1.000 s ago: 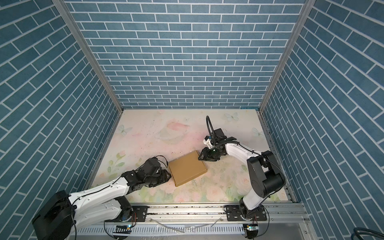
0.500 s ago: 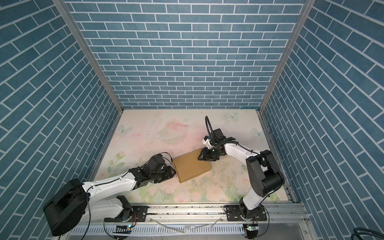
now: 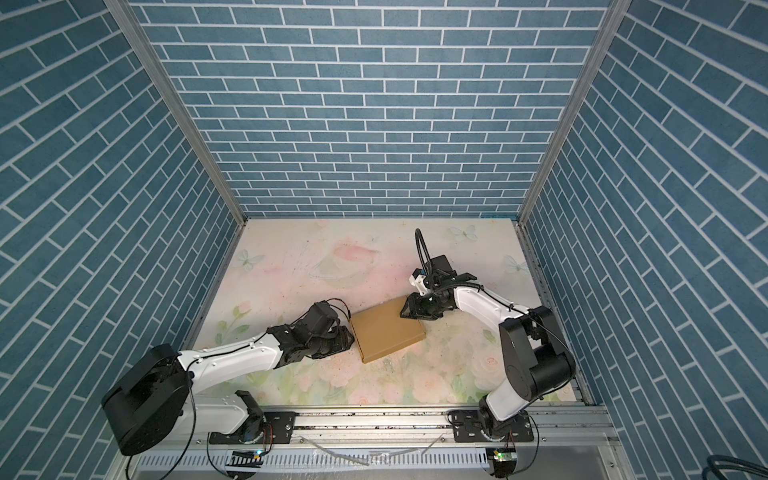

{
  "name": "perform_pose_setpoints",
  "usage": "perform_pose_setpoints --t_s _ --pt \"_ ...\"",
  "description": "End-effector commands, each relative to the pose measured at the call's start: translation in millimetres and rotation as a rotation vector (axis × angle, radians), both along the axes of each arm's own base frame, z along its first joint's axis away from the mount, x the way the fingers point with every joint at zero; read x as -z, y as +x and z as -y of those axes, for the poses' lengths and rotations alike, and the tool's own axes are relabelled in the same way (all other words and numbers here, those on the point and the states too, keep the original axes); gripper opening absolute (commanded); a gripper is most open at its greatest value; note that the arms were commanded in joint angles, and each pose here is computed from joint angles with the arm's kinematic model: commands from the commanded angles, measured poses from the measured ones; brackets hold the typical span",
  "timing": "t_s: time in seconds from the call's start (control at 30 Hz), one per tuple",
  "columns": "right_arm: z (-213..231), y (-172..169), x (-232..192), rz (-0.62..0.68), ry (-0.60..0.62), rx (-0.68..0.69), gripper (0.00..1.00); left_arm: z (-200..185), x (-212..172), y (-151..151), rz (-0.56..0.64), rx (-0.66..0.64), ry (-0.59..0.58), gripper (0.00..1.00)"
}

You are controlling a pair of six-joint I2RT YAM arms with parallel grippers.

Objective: Fold the paper box

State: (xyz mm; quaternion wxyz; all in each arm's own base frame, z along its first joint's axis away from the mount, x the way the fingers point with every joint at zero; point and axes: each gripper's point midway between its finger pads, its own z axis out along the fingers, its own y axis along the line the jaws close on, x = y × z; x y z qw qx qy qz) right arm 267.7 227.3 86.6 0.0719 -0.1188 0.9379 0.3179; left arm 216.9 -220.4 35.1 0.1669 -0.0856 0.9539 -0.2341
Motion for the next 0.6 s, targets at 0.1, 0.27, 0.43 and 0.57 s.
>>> perform_pose_setpoints --t_s 0.1,0.27,0.43,0.57 --pt "19.0 14.8 -16.7 0.068 -0.027 0.008 0.47 3.4 -6.2 21.2 0.029 0.014 0.070 0.60" --pt "17.1 13.9 -13.7 0.057 -0.008 0.006 0.47 13.8 -12.5 38.6 0.042 0.041 0.087 0.60" --pt "19.8 12.5 -17.6 0.072 -0.010 0.013 0.48 20.8 -12.6 48.1 0.045 0.055 0.094 0.60" --pt "21.8 10.2 -24.1 0.087 -0.007 0.016 0.48 24.3 -10.8 54.0 0.043 0.065 0.101 0.60"
